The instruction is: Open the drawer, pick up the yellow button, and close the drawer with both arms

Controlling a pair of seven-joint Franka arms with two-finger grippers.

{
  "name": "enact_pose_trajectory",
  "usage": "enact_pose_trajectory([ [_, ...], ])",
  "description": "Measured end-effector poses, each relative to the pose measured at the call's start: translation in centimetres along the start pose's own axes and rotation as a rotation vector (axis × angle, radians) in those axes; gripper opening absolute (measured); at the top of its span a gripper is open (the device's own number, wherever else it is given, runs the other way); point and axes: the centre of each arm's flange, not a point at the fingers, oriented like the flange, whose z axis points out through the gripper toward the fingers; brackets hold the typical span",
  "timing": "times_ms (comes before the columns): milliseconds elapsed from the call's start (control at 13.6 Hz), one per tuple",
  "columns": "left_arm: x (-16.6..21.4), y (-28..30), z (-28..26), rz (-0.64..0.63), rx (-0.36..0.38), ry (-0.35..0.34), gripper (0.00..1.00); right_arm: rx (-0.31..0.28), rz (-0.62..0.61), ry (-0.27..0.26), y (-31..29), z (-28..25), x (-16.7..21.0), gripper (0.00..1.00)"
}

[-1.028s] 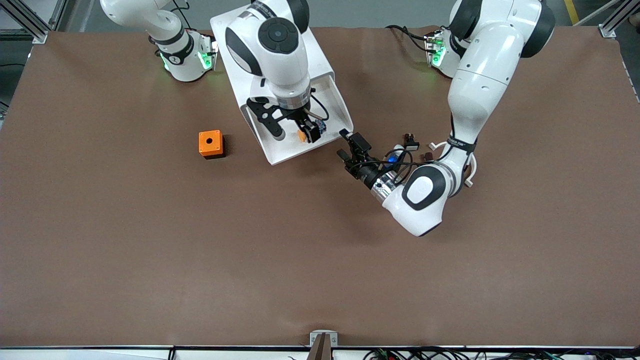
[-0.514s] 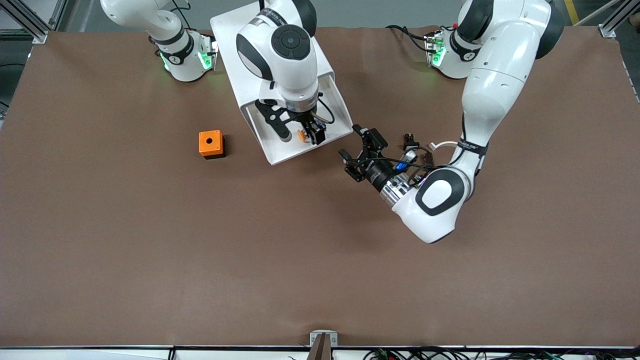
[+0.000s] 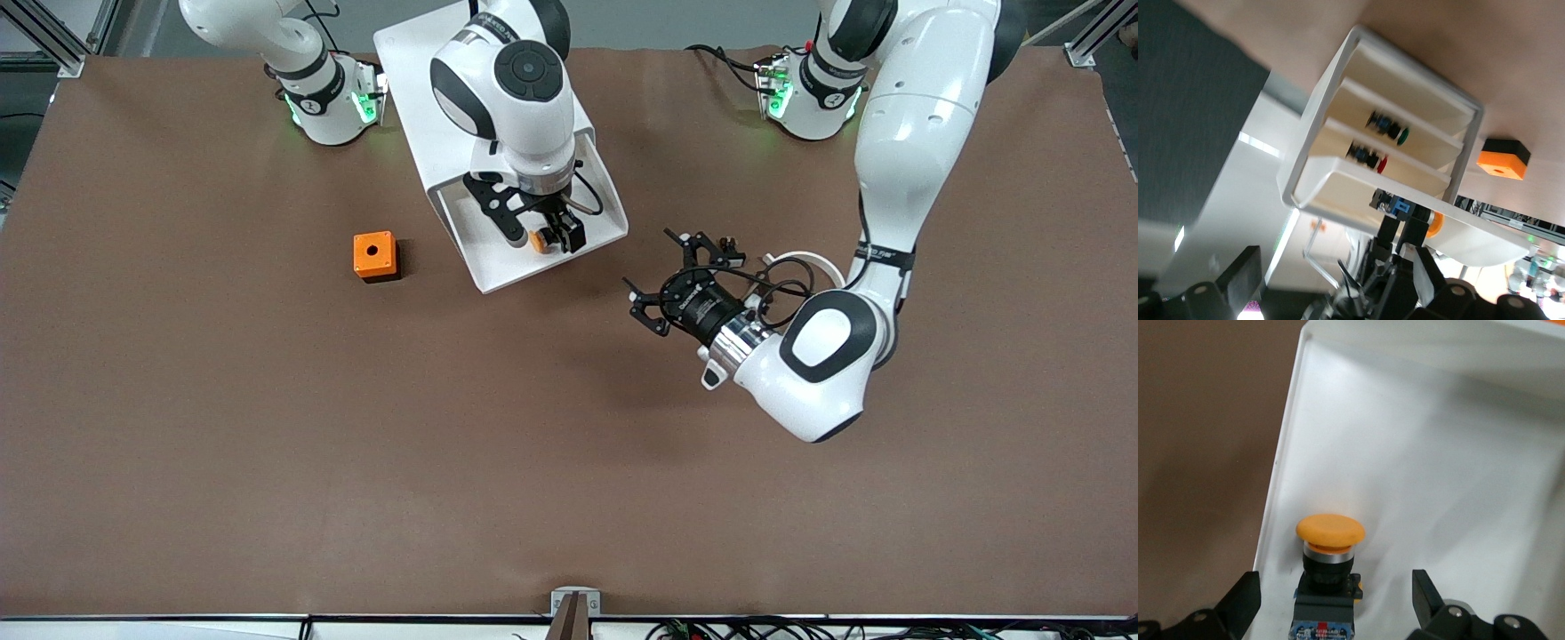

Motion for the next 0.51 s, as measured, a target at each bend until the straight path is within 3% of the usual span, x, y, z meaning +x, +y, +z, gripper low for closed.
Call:
enact_pose_trajectory([
  [220, -2.7, -0.8, -2.9, 0.226, -0.118, 0.224, 1.00, 0.002, 0.001, 0.000, 0.1, 0.2, -0.9, 1.00],
  [441, -5.8, -0.6, -3.8, 0.331, -0.190, 0.466, 1.00, 0.004, -0.001, -0.001, 0.0, 0.5, -1.2, 1.00],
  [514, -6.5, -0.3, -3.5, 0.351, -0.203, 0.533, 1.00, 0.006, -0.002, -0.001, 0.0, 0.5, -1.2, 0.94],
])
